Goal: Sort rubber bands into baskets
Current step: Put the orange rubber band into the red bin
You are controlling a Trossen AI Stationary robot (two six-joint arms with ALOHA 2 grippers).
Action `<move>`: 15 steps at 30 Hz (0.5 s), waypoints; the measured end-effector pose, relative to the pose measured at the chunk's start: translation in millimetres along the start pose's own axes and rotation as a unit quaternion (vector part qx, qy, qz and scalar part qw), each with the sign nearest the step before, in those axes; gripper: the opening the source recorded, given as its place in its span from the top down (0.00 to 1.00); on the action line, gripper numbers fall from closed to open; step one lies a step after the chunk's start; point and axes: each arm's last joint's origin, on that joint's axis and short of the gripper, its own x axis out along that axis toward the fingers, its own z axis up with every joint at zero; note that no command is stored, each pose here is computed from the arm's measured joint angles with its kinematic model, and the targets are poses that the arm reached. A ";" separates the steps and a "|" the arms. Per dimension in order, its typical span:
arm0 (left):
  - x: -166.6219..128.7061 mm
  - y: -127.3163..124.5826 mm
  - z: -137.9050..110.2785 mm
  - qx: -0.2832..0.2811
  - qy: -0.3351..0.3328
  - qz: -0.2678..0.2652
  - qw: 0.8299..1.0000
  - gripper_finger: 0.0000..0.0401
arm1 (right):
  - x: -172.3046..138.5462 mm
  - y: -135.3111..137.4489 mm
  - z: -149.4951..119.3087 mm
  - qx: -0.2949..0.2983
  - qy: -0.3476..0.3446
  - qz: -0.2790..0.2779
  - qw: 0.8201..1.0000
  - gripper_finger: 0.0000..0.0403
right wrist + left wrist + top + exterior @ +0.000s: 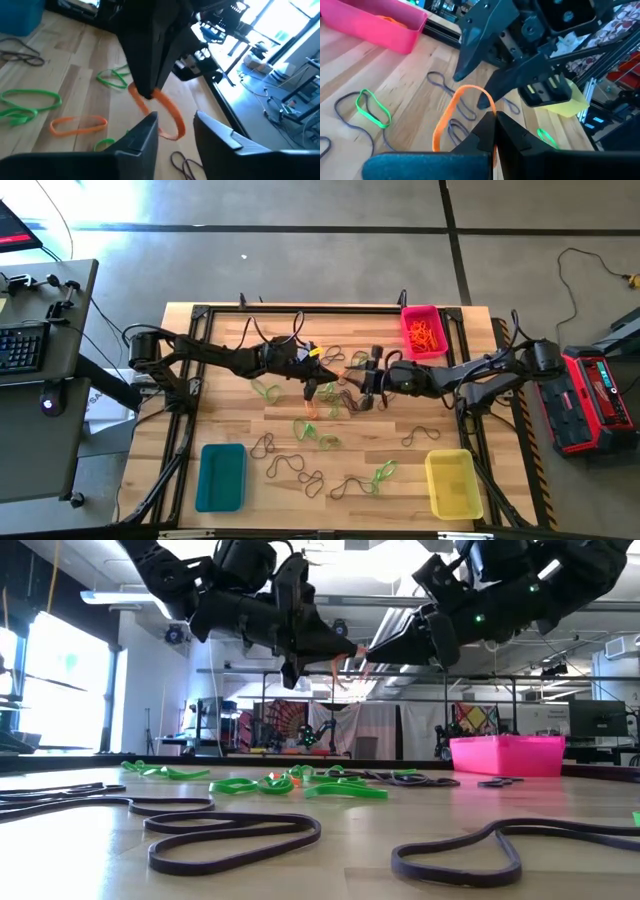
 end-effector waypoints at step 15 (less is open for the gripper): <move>1.6 -6.8 -1.2 0.057 -0.003 -0.011 0.998 0.92 | -0.3 -3.0 0.0 0.029 0.015 -0.053 0.998 0.99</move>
